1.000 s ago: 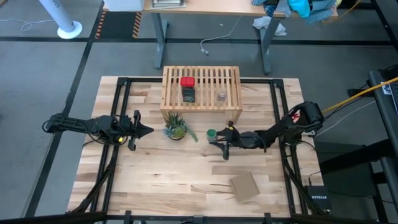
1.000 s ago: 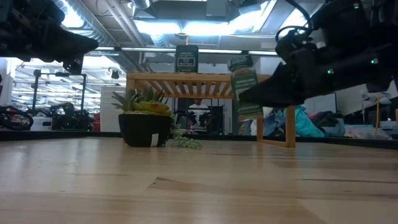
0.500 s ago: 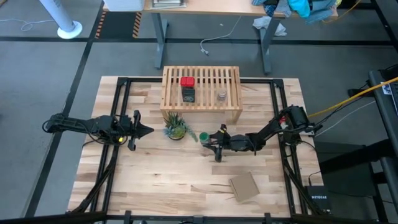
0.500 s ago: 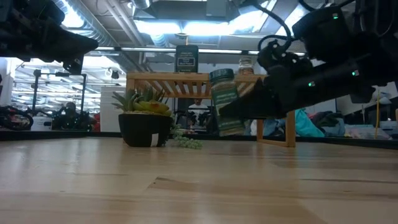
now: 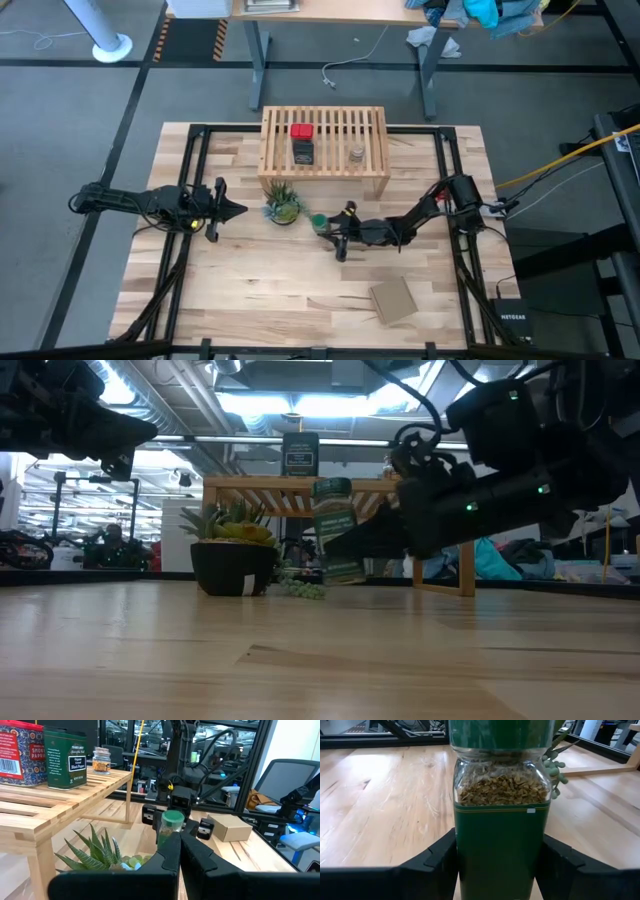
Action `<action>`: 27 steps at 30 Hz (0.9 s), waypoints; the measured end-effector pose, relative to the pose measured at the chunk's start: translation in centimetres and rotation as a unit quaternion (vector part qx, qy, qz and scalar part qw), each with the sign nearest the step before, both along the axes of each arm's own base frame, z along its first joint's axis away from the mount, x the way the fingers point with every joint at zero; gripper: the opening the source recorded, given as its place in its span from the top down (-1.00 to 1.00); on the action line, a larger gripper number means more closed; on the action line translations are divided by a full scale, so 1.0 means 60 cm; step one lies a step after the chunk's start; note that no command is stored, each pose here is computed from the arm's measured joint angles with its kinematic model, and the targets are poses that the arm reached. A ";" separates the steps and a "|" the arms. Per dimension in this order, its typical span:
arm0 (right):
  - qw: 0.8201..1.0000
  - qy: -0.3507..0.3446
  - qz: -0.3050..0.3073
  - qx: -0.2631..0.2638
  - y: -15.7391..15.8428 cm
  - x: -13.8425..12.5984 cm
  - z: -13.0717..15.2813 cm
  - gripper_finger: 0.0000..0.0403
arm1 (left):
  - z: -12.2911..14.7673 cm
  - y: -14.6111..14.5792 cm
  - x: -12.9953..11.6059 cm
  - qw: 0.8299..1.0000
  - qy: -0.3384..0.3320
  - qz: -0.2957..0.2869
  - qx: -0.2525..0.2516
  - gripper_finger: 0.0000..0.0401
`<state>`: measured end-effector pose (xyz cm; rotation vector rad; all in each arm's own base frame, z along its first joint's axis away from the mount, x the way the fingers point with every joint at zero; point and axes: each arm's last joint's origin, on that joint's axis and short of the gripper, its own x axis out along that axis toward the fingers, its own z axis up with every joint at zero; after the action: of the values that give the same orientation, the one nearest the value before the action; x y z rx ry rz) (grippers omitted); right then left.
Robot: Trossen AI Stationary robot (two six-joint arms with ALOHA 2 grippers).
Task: Shelf spices
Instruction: Remove the green seasoning bottle from the shelf
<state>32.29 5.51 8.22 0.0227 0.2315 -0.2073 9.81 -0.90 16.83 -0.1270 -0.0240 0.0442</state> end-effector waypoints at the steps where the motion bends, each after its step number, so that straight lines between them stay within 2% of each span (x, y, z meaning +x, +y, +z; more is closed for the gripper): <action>1: 1.000 0.000 -0.001 0.000 0.000 0.004 -0.002 -0.04 | 0.000 0.000 0.000 1.000 0.000 0.000 0.000 1.00; 8: 1.000 -0.009 0.005 0.008 0.006 0.029 -0.008 -0.04 | 0.000 0.000 0.000 1.000 0.000 0.000 0.000 1.00; 14: 0.997 -0.024 0.039 0.065 0.019 0.032 -0.008 -0.04 | 0.000 0.000 0.000 1.000 0.000 0.000 0.000 1.00; 20: 0.996 -0.037 0.054 0.064 0.054 0.025 -0.004 -0.04 | 0.000 0.000 0.000 1.000 0.000 0.000 0.000 1.00; 27: 0.996 -0.031 0.046 0.063 0.066 0.039 -0.034 -0.04 | 0.000 0.000 0.000 1.000 0.000 0.000 0.000 1.00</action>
<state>34.66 9.44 6.21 0.1440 0.1827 -0.0991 9.81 -0.90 16.84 -0.1269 -0.0248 0.0444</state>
